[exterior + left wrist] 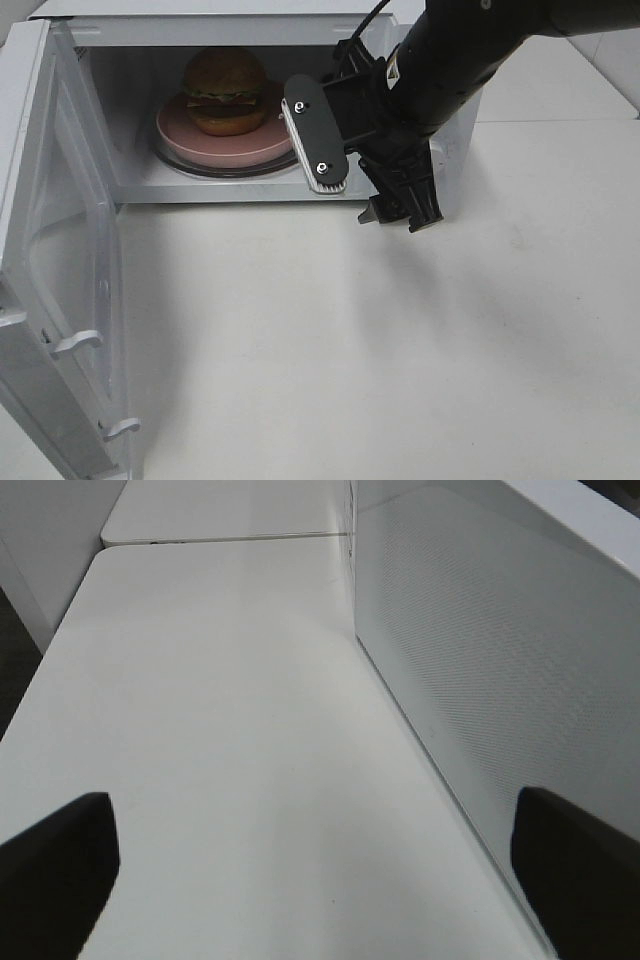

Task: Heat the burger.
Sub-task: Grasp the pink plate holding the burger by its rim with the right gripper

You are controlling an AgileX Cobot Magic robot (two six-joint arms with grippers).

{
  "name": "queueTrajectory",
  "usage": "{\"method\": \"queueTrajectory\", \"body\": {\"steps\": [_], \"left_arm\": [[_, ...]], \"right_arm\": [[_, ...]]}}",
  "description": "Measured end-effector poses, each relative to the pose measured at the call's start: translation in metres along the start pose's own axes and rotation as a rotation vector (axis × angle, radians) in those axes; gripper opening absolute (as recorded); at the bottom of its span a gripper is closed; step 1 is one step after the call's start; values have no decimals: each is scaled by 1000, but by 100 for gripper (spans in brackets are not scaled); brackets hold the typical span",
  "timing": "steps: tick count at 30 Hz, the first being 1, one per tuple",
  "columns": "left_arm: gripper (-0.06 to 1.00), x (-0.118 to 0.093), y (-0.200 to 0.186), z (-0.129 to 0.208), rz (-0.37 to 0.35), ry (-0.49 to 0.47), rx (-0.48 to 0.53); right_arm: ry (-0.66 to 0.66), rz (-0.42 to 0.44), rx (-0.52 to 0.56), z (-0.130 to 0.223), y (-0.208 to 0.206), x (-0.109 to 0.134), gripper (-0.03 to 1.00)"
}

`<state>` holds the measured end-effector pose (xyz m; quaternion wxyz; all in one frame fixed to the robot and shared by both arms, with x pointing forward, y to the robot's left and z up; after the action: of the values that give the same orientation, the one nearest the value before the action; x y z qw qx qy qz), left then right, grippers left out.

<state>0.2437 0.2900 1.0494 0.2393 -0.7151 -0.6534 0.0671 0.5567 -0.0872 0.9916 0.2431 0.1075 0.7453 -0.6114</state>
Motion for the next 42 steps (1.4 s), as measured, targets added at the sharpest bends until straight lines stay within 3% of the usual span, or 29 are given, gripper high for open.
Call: {"method": "queueTrajectory", "body": {"steps": [2, 17, 42], "left_arm": [[99, 0, 0, 0, 0, 0, 0], [99, 0, 0, 0, 0, 0, 0], [99, 0, 0, 0, 0, 0, 0]], "right_arm": [[-7, 9, -11, -4, 0, 0, 93], [-48, 30, -59, -33, 18, -2, 93], [16, 59, -61, -62, 93, -39, 90]]}}
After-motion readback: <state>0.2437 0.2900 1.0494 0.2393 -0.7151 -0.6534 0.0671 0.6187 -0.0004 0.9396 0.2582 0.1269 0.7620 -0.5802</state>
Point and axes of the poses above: a point on each arm's last joint axis where the gripper is mounted, y pointing out along that axis toward the gripper, x along the wrist's bending axis when the last joint is at zero, z = x × y, the point moved 1 cm from there along y, pointing out along that axis toward the gripper, and after that the axes turned 12 degrees about y, right-handed, at the moved point
